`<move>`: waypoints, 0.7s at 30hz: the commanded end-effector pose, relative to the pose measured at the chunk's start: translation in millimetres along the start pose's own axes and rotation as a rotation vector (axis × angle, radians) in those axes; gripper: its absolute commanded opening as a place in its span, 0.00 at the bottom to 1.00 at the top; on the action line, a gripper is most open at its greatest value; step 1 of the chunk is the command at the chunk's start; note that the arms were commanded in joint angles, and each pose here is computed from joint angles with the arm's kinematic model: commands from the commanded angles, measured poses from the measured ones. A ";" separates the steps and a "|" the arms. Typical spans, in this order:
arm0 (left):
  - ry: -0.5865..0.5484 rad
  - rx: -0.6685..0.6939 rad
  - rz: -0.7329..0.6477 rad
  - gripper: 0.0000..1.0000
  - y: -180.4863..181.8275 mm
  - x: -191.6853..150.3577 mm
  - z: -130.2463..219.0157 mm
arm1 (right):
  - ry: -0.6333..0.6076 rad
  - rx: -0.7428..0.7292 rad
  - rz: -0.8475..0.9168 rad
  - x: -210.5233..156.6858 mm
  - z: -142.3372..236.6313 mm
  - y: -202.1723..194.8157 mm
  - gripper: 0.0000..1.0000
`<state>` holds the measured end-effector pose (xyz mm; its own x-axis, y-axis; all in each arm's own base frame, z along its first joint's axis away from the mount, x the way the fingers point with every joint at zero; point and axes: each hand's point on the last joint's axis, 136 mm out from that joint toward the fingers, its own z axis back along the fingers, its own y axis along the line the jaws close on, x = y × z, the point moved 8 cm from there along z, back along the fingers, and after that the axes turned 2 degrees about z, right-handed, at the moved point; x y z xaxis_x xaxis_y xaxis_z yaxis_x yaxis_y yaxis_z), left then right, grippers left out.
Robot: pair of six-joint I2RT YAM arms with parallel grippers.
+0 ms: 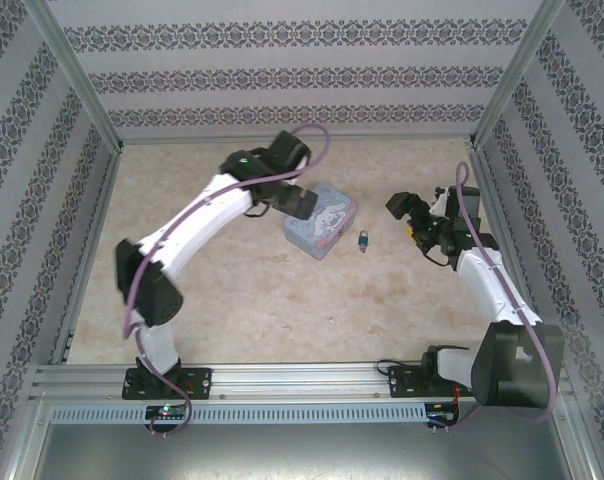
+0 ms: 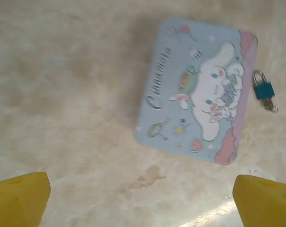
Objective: Unlock a padlock with a key
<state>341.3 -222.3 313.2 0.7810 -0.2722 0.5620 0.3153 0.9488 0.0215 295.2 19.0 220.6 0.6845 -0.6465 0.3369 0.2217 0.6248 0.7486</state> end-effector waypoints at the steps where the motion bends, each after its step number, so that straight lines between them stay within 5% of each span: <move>1: -0.111 0.128 0.103 1.00 39.8 -6.3 25.6 | -0.080 -0.134 0.053 13.3 14.6 -4.6 0.98; 7: -0.237 0.278 0.291 1.00 112.9 -50.1 43.9 | -0.343 -0.428 0.173 35.9 30.8 -28.9 0.98; 12: -0.456 0.448 0.380 1.00 156.0 -99.9 42.7 | -0.498 -0.607 0.370 44.8 37.9 -46.6 0.98; 15: -0.547 0.516 0.420 1.00 174.3 -127.9 31.9 | -0.485 -0.628 0.454 44.7 28.2 -53.2 0.98; 21: -0.546 0.561 0.395 1.00 194.3 -158.8 -8.3 | -0.601 -0.493 0.627 29.4 -2.6 -57.9 0.98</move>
<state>267.1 1.0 209.4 0.5153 0.1073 0.8503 -0.3457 0.9339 0.0917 292.3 -40.7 178.0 0.4608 -0.2924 0.8380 0.3610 0.9243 0.1239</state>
